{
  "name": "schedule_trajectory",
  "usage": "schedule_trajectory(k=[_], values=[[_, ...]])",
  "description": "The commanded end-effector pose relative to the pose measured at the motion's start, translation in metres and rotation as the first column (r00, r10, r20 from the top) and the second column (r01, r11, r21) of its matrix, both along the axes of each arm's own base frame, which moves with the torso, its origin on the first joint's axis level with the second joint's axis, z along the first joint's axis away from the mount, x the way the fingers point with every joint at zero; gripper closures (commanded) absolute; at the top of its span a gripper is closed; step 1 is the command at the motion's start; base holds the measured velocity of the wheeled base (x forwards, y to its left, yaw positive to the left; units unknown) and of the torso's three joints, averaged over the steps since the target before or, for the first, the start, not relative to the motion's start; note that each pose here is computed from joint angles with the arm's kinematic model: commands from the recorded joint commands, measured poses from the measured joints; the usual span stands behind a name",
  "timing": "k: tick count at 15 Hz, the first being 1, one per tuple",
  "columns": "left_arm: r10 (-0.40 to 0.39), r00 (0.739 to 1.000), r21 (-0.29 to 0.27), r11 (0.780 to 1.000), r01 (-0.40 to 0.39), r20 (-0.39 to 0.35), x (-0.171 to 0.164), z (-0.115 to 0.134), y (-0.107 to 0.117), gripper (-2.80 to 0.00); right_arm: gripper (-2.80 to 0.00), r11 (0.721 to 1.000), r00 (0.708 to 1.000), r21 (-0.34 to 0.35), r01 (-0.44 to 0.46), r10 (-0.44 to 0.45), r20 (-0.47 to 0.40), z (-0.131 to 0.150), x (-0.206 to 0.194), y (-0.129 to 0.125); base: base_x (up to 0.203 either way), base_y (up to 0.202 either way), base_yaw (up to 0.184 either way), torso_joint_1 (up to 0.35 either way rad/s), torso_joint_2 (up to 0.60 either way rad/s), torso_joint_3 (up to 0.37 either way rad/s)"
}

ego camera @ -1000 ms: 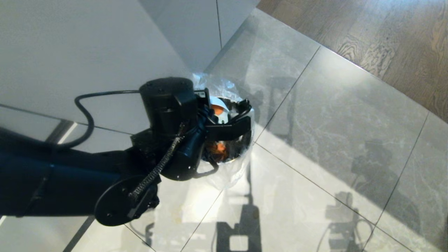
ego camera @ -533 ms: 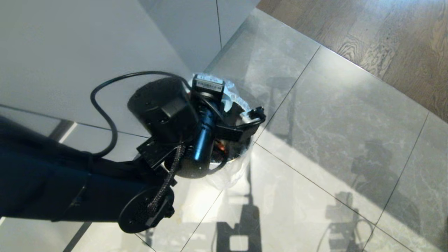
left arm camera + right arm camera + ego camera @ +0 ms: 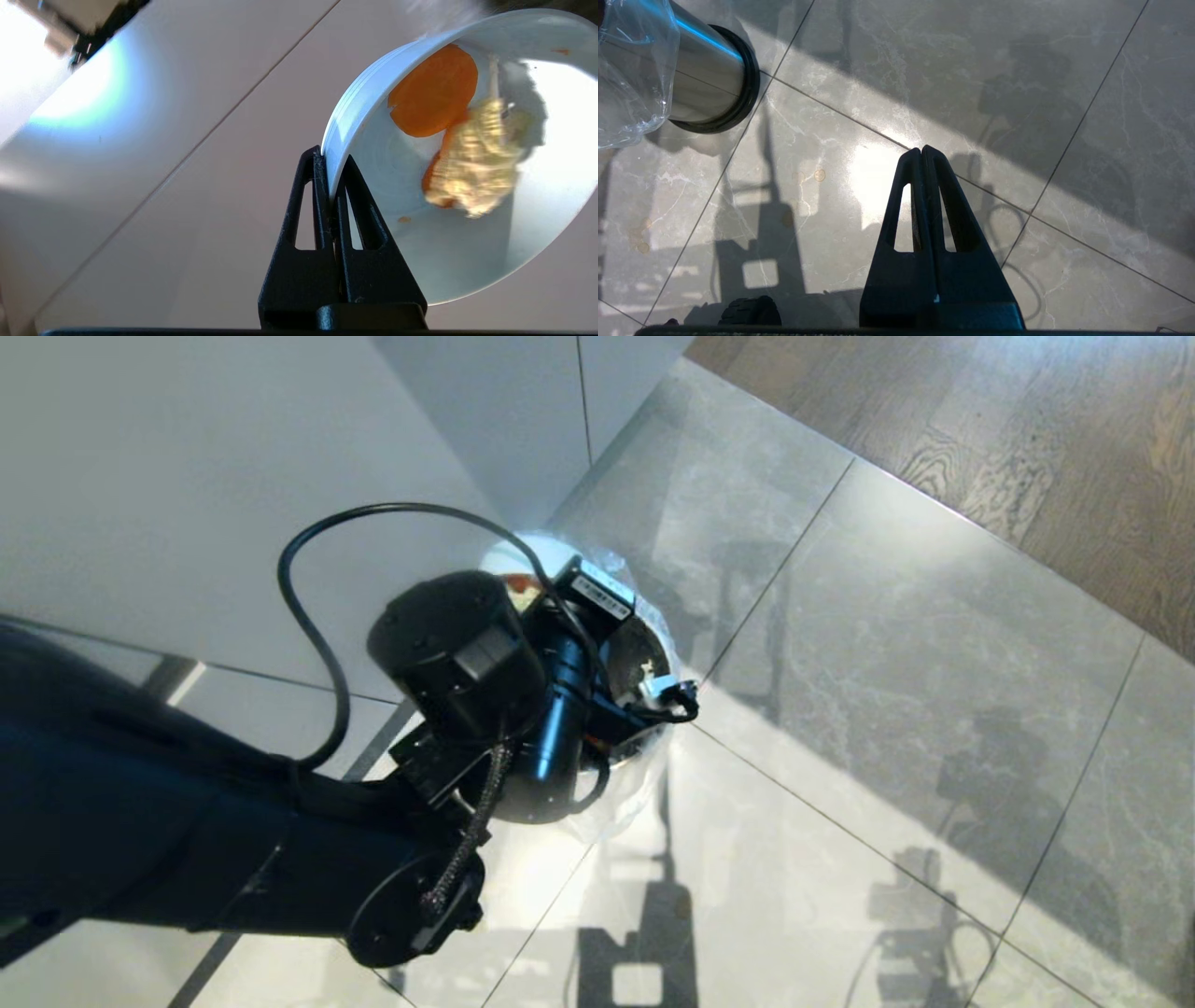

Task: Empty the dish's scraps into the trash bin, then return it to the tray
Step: Pour the leftover food from the bowl into the trash can

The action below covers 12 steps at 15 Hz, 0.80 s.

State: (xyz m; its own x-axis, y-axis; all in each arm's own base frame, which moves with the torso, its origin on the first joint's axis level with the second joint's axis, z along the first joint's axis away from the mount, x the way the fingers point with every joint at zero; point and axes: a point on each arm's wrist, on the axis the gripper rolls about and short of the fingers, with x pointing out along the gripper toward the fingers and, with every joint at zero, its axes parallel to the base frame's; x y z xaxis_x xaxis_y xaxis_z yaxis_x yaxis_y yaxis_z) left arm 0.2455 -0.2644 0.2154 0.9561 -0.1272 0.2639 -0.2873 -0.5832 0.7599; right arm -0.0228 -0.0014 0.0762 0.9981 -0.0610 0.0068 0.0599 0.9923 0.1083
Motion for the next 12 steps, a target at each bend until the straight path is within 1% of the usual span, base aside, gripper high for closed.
schedule_trajectory(k=[1, 2, 3, 4, 5, 6, 9, 10, 12], values=[[0.047, 0.998, 0.054, 0.998, -0.044, -0.048, 0.004, -0.019, -0.009, 0.0, 0.0, 1.0, 1.0, 0.001, 0.0, 0.0, 0.001, 0.0, 0.0, 0.0, 0.0, 0.0, 0.0, 0.0, 0.0, 0.0], [0.09, 0.994, 0.046, 0.995, -0.087, -0.059, 0.002, -0.022, -0.013, 0.0, 0.0, 1.0, 1.0, 0.001, 0.0, 0.0, 0.001, 0.0, 0.0, 0.0, 0.0, 0.0, 0.0, 0.0, 0.0, 0.0], [0.116, 0.992, 0.004, 0.993, -0.116, -0.043, 0.002, -0.019, -0.014, 0.0, 0.0, 1.0, 1.0, 0.001, 0.0, 0.0, 0.001, 0.0, 0.0, 0.0, 0.0, 0.0, 0.0, 0.0, 0.0, 0.0], [0.124, 0.992, -0.058, 0.991, -0.124, -0.005, 0.001, -0.016, -0.013, 0.0, 0.0, 1.0, 1.0, 0.001, 0.0, 0.0, 0.001, 0.0, 0.0, 0.0, 0.0, 0.0, 0.0, 0.0, 0.0, 0.0], [0.129, 0.991, -0.082, 0.989, -0.127, 0.025, -0.003, -0.014, -0.012, 0.0, 0.0, 1.0, 1.0, 0.001, 0.0, 0.0, 0.001, 0.0, 0.0, 0.0, 0.0, 0.0, 0.0, 0.0, 0.0, 0.0], [0.12, 0.992, -0.065, 0.991, -0.117, 0.035, -0.009, -0.014, -0.016, 0.0, 0.0, 1.0, 1.0, 0.001, 0.0, 0.0, 0.001, 0.0, 0.0, 0.0, 0.0, 0.0, 0.0, 0.0, 0.0, 0.0], [0.114, 0.991, -0.106, 0.989, -0.106, 0.07, -0.013, -0.003, -0.014, 0.0, 0.0, 1.0, 1.0, 0.001, 0.0, 0.0, 0.001, 0.0, 0.0, 0.0, 0.0, 0.0, 0.0, 0.0, 0.0, 0.0], [0.107, 0.991, -0.09, 0.991, -0.101, 0.075, -0.013, -0.004, -0.014, 0.0, 0.0, 1.0, 1.0, -0.001, 0.0, 0.0, 0.001, 0.0, 0.0, 0.0, 0.0, 0.0, 0.0, 0.0, 0.0, 0.0], [0.071, 0.989, -0.09, 0.994, -0.059, 0.133, -0.016, 0.013, -0.012, 0.0, 0.0, 1.0, 1.0, 0.001, 0.0, 0.0, 0.001, 0.0, 0.0, 0.0, 0.0, 0.0, 0.0, 0.0, 0.0, 0.0]])
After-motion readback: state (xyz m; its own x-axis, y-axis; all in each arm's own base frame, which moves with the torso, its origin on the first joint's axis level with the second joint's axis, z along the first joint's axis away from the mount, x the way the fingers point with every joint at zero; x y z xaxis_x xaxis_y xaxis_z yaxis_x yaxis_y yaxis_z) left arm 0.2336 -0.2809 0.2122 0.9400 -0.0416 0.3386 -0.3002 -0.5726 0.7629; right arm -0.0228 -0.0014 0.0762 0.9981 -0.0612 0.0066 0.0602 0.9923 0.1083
